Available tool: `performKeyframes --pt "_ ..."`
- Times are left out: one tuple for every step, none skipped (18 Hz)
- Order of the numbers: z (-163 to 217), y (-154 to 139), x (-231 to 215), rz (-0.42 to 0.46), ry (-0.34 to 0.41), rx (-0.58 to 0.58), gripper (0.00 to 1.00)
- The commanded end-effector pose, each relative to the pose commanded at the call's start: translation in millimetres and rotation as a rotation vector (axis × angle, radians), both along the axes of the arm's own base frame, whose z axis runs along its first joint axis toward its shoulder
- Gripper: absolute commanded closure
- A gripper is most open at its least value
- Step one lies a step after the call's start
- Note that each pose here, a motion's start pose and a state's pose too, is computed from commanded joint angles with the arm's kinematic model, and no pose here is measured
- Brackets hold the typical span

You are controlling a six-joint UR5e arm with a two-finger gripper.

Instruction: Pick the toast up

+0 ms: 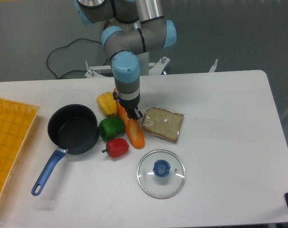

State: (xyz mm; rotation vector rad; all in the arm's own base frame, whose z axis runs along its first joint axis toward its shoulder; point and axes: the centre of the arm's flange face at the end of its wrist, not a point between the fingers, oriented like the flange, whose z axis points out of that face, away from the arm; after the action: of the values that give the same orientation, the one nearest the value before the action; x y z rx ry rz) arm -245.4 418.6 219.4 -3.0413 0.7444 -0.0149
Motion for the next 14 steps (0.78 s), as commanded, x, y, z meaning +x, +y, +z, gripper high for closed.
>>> performKeyframes --pt "2.2 1.0 -2.1 0.0 0.003 0.003 0.99" --pt "7.5 3.0 -6.3 0.0 0.011 0.011 1.0" --pt "12.1 5.7 -9.2 -0.002 0.018 0.017 1.0" --pt "15.8 7.1 -12.8 0.002 0.021 0.02 1.0" --pt "17.1 7.4 -14.3 0.003 0.024 0.022 1.0" --pt "19.9 8.6 -16.6 0.005 0.027 0.025 1.0" --pt "21.8 9.7 -17.6 0.003 0.023 0.023 1.0" --pt "26.9 11.9 -20.0 0.003 0.021 0.022 1.0" --pt "31.7 14.3 -23.6 0.005 0.015 0.016 1.0" --pt "38.3 16.4 -28.1 0.008 0.003 0.004 1.0" --pt "46.7 18.0 -33.2 0.012 -0.013 -0.01 1.0" --pt "56.4 21.0 -37.7 0.014 -0.029 -0.025 1.0" --pt "65.2 23.4 -41.5 0.015 -0.041 -0.036 1.0" --pt "74.6 25.3 -45.7 0.018 -0.048 -0.04 1.0"
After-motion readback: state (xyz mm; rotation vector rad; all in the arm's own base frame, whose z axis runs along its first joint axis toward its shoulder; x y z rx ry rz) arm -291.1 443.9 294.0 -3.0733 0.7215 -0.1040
